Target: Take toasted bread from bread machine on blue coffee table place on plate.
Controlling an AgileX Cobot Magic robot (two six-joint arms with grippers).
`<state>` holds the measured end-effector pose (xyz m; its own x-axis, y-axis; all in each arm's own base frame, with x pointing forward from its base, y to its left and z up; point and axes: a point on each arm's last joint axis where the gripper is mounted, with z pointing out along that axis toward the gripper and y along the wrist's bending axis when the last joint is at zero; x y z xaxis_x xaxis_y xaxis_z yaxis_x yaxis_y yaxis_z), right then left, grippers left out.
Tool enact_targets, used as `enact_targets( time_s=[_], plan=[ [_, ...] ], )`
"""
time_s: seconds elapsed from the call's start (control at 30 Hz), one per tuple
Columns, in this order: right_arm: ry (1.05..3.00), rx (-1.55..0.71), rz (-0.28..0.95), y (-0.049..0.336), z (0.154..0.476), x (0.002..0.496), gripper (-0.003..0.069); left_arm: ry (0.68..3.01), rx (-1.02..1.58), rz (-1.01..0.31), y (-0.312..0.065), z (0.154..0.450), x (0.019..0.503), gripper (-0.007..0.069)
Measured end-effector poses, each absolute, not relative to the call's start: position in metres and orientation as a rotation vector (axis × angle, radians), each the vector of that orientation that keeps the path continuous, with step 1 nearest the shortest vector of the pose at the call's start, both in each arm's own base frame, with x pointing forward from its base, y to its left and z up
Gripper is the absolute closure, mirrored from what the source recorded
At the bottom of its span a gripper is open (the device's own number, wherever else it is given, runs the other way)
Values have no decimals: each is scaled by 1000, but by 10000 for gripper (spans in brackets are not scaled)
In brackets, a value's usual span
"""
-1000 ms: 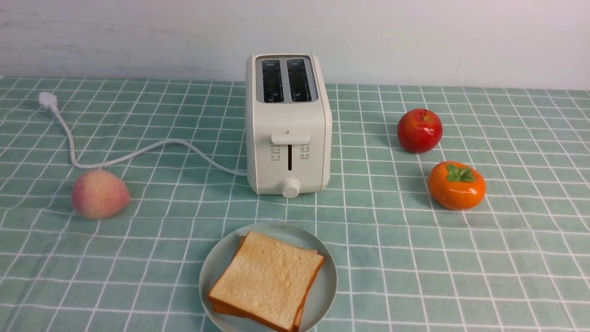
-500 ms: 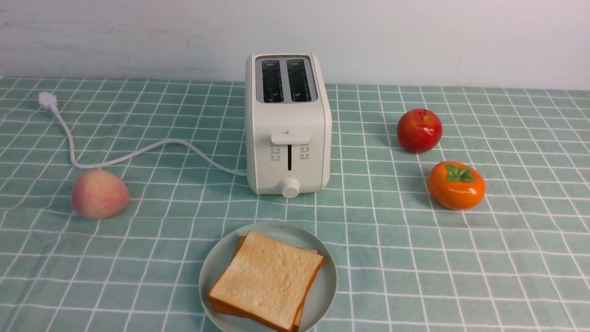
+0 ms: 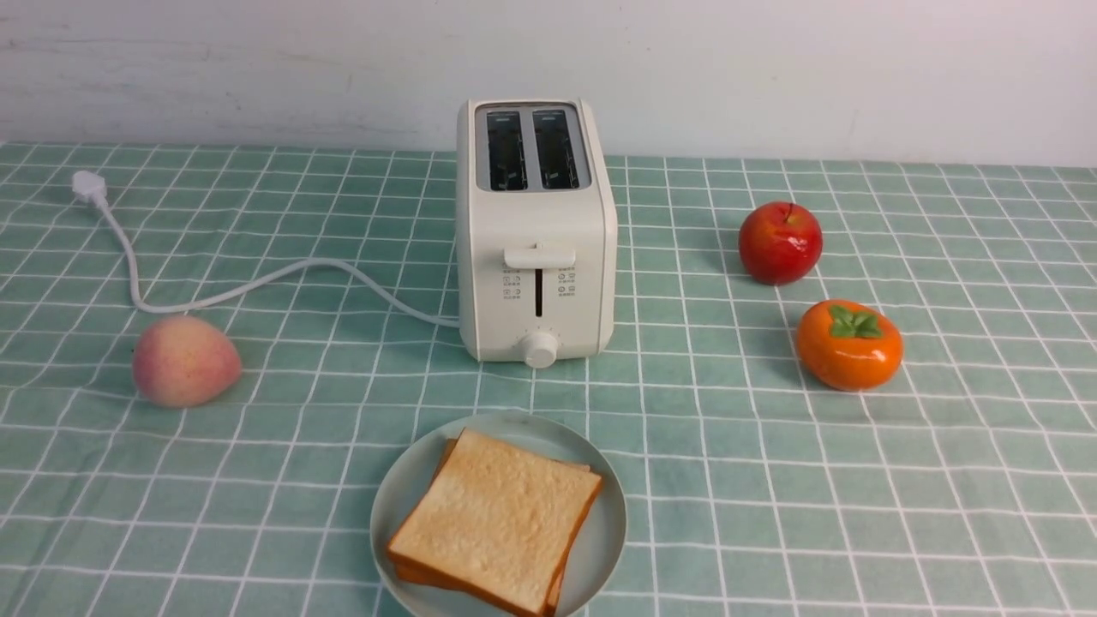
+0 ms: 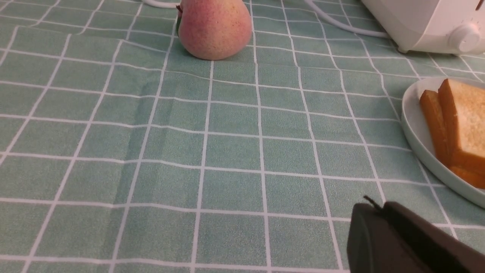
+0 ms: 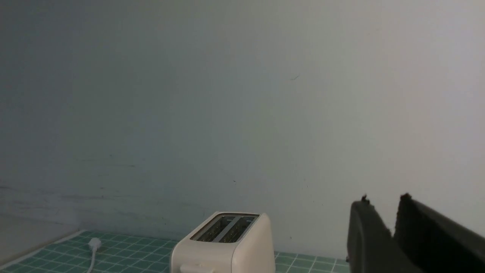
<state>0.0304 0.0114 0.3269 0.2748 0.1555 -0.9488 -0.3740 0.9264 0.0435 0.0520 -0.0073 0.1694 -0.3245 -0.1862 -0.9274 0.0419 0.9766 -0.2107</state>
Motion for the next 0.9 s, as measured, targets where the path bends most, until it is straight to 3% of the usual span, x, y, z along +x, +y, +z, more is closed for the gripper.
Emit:
enact_targets(
  time_s=[0.47, 0.7, 0.73, 0.9],
  plan=[
    [1469, -289, 341, 16, 303, 33, 517, 1892, -104, -230, -7, 169, 52, 596],
    [1656, -238, 242, 15, 244, 43, 510, 1892, -104, -230, -7, 169, 52, 587],
    [1735, -192, 183, 13, 218, 48, 507, 1892, -104, -230, -7, 169, 52, 587],
    [1880, -62, 55, 5, 174, 52, 500, 1892, -104, -230, -7, 169, 52, 582]
  ],
)
